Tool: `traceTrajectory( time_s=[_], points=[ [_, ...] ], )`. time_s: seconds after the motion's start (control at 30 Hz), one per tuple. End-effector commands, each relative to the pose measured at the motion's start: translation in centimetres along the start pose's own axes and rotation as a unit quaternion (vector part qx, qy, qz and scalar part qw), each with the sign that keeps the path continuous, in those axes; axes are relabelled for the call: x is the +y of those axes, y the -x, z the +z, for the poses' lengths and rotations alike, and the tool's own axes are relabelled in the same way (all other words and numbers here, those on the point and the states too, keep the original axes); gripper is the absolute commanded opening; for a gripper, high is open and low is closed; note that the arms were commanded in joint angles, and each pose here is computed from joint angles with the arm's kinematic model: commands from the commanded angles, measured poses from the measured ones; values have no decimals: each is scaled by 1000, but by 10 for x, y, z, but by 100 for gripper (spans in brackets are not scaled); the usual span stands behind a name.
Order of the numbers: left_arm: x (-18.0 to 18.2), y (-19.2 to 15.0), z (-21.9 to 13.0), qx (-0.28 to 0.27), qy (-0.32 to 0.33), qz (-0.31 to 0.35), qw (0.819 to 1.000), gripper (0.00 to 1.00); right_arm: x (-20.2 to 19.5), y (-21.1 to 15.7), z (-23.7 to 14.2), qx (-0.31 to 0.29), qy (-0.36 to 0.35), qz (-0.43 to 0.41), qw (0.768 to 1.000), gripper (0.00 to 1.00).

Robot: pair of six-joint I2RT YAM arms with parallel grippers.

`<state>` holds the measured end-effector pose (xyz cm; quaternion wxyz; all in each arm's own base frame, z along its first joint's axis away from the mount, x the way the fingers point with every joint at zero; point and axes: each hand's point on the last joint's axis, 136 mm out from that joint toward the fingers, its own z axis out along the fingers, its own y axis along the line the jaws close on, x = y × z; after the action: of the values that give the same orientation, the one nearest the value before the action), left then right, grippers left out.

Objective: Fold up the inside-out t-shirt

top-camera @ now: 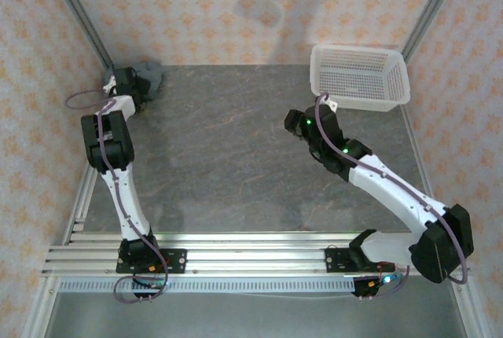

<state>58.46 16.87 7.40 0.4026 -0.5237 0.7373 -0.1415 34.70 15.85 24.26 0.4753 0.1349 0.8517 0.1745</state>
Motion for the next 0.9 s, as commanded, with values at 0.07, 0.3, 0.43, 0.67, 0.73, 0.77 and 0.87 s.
traceTrajectory(
  time_s=[0.07, 0.3, 0.43, 0.67, 0.73, 0.77, 0.87],
  points=[
    [-131, -25, -178, -60, -181, 113, 975, 82, -71, 42, -34, -92, -120, -45, 988, 70],
    [-112, -131, -296, -49, -233, 288, 927, 86, -156, 40, -43, -173, -239, -75, 953, 73],
    [-76, -165, -319, -57, -222, 377, 897, 91, -192, 24, -36, -181, -295, -116, 931, 80],
    [0, -130, -321, -189, -113, 416, 882, 100, -250, 5, 9, -162, -324, -112, 925, 84],
    [11, -118, -320, -217, -75, 420, 878, 100, -250, 6, 28, -162, -325, -129, 923, 85],
    [16, -114, -319, -229, -63, 415, 878, 100, -249, 3, 35, -146, -322, -135, 926, 91],
    [34, -107, -300, -231, -46, 399, 886, 100, -244, 1, 48, -116, -301, -144, 935, 99]
  ],
)
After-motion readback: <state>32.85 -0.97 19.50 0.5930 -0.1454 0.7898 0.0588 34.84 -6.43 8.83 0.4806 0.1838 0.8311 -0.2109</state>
